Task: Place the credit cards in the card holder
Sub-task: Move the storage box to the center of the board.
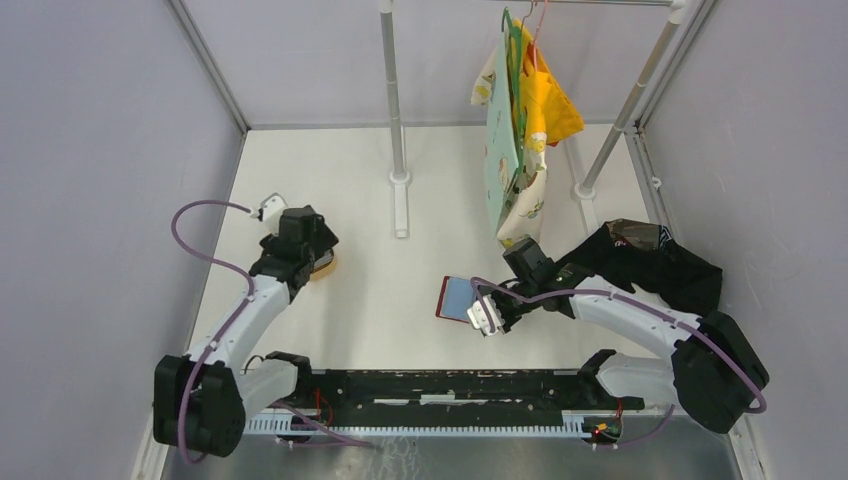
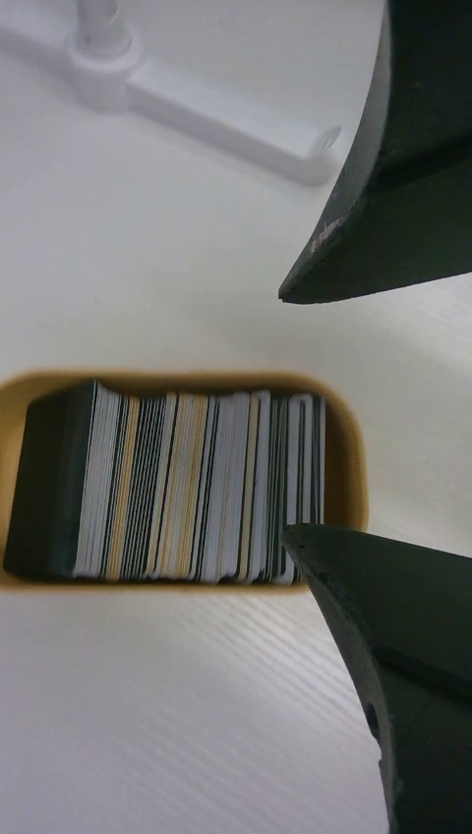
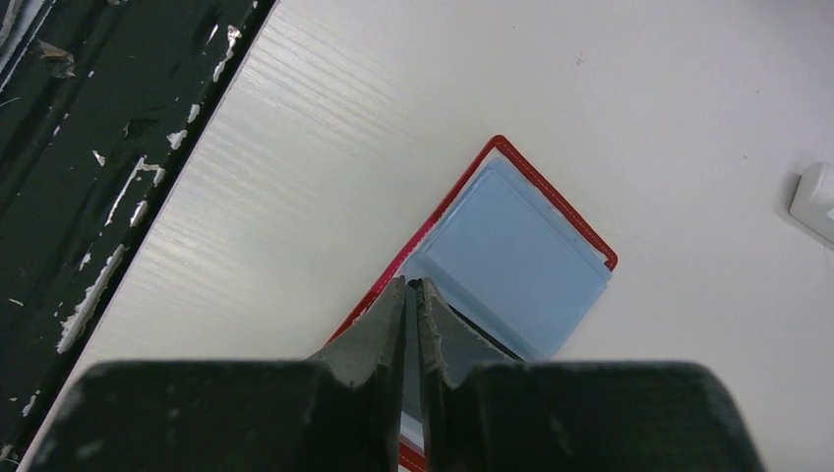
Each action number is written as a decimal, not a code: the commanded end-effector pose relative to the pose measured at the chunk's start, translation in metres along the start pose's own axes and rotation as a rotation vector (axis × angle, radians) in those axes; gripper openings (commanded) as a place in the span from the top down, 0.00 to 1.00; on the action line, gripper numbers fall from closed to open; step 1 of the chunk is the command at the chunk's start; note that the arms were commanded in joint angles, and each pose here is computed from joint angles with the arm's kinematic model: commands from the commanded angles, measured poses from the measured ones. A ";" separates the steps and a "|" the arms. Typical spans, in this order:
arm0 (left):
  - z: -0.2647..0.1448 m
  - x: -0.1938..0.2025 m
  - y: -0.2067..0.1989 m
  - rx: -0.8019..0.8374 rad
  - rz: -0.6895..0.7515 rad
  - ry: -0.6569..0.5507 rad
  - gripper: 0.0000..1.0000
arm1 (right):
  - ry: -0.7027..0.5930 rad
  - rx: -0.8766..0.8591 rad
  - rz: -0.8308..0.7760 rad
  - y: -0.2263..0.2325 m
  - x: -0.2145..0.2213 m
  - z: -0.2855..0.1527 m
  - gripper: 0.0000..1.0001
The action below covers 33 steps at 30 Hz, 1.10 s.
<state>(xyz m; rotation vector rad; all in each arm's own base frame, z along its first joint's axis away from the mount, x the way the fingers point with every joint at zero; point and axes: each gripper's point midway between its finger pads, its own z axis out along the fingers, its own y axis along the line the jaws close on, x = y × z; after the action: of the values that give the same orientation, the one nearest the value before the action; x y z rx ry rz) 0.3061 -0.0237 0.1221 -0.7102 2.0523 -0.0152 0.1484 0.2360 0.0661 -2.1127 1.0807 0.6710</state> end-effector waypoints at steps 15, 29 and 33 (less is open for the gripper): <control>0.032 0.016 0.070 -0.254 -0.170 0.114 0.23 | -0.052 0.023 -0.022 -0.009 -0.015 -0.004 0.85; 0.025 0.036 0.072 -0.256 -0.203 0.184 0.57 | -0.046 0.024 -0.021 -0.010 -0.014 -0.004 0.85; 0.022 0.039 0.068 -0.223 -0.214 0.195 0.71 | -0.043 0.025 -0.021 -0.010 -0.014 -0.004 0.85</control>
<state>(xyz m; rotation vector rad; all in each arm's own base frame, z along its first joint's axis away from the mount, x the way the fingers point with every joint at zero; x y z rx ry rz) 0.2708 0.0265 0.0530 -1.0752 2.2184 0.1063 0.1464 0.2376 0.0692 -2.1030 1.0696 0.6855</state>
